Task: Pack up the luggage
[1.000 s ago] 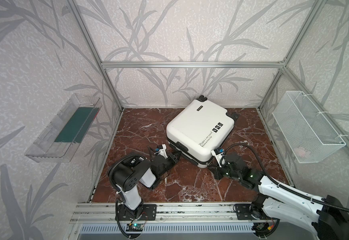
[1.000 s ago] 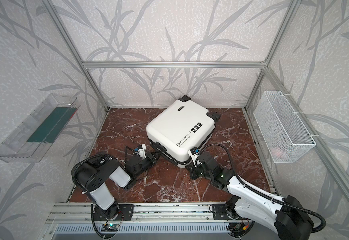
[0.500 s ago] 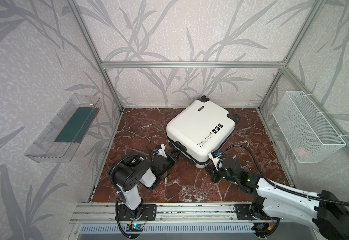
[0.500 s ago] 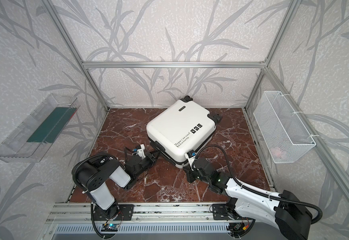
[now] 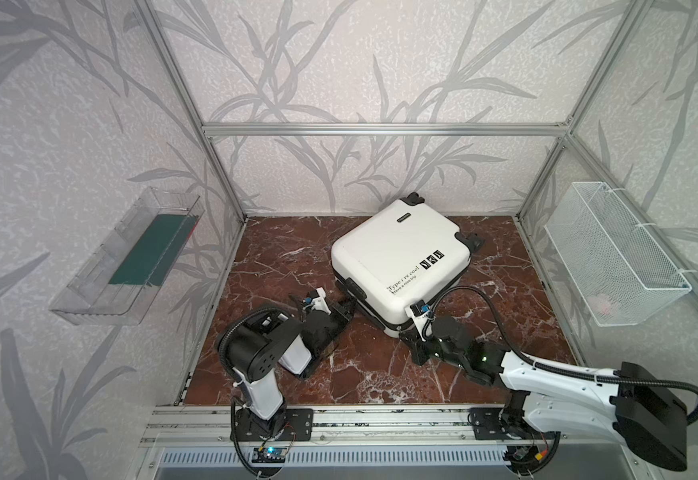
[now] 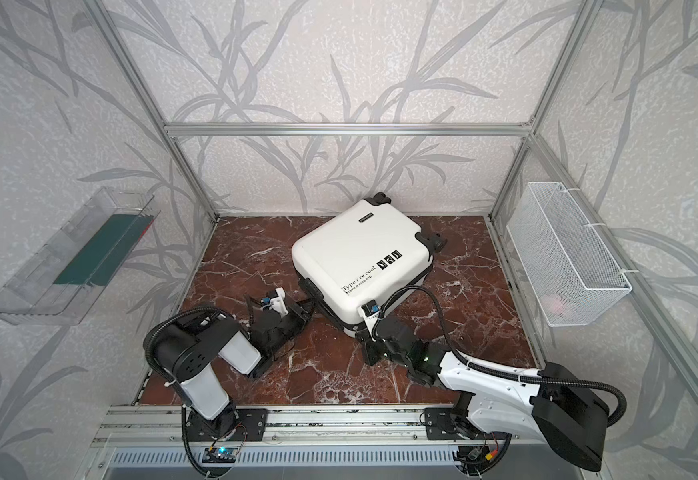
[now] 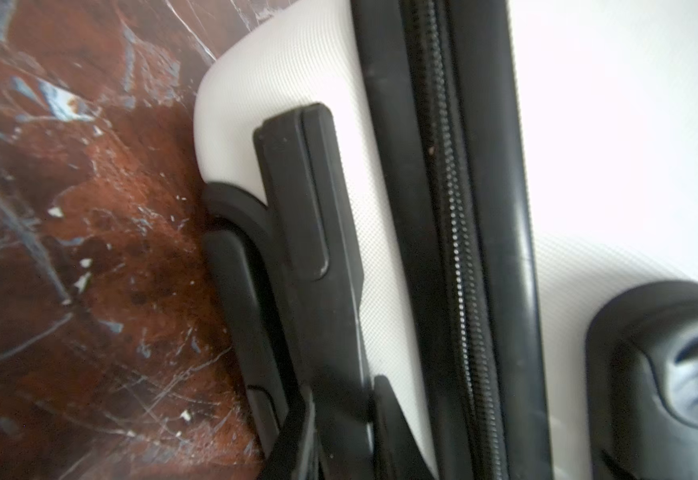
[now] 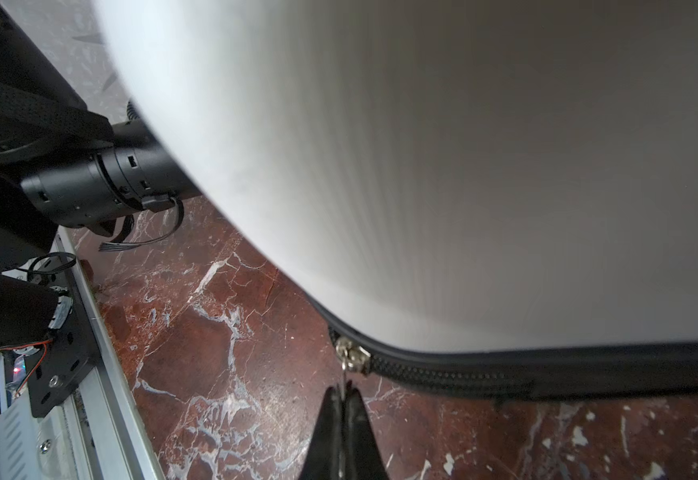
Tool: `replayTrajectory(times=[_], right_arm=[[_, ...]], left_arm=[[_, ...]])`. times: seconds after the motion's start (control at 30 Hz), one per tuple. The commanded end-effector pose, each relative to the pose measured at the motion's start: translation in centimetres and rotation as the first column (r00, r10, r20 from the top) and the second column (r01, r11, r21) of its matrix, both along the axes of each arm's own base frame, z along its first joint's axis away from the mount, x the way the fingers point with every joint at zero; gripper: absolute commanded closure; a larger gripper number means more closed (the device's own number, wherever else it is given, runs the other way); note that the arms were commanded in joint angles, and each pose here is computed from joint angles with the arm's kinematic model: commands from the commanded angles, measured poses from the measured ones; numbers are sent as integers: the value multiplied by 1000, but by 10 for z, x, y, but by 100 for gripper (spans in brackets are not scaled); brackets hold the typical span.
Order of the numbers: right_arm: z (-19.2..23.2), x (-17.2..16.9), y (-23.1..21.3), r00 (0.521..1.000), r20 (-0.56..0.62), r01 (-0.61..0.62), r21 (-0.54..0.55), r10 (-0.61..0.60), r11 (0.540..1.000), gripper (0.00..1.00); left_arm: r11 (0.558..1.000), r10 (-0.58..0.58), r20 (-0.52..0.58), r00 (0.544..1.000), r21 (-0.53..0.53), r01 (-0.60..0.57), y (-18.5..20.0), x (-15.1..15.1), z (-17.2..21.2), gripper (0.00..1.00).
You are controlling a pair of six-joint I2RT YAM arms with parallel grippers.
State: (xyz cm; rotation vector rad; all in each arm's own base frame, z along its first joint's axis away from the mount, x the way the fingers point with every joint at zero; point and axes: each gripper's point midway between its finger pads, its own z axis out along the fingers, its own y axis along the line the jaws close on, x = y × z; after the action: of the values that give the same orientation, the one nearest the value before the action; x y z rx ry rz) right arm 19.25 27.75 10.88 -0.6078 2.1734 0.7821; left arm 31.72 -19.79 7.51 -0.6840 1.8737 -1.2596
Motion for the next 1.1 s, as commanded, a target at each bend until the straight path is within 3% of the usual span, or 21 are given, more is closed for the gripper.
replayTrajectory(times=[0.0, 0.37, 0.53, 0.57, 0.63, 0.7, 0.9, 1.07], right_arm=[[1, -4, 4, 1000, -22, -5, -4, 5, 1000, 100], [-16, 8, -38, 983, -36, 179, -43, -180, 983, 100], [-14, 12, -44, 981, -46, 190, -20, -191, 982, 100], [-12, 12, -43, 983, -46, 179, -16, -180, 984, 93], [-8, 10, -41, 986, -47, 162, -13, -163, 987, 65], [-4, 9, -42, 986, -48, 158, -11, -158, 987, 55], [11, 9, -65, 977, -42, 208, 9, -207, 978, 49], [22, 15, -105, 946, -40, 322, 25, -321, 946, 50]], left_arm=[[993, -110, 43, 993, 58, 107, -17, -11, 1, 100], [994, -96, 65, 993, 65, 92, -11, -15, 8, 94], [993, -100, 63, 993, 76, 95, -9, -18, 9, 86], [992, -102, 62, 993, 81, 97, -8, -19, 8, 83], [992, -99, 63, 993, 89, 93, -6, -20, 9, 75], [991, -94, 61, 994, 98, 88, -4, -23, 9, 69], [985, -89, 47, 995, 149, 81, 7, -34, 10, 54], [961, -81, 8, 997, 268, 76, 24, -48, 10, 39]])
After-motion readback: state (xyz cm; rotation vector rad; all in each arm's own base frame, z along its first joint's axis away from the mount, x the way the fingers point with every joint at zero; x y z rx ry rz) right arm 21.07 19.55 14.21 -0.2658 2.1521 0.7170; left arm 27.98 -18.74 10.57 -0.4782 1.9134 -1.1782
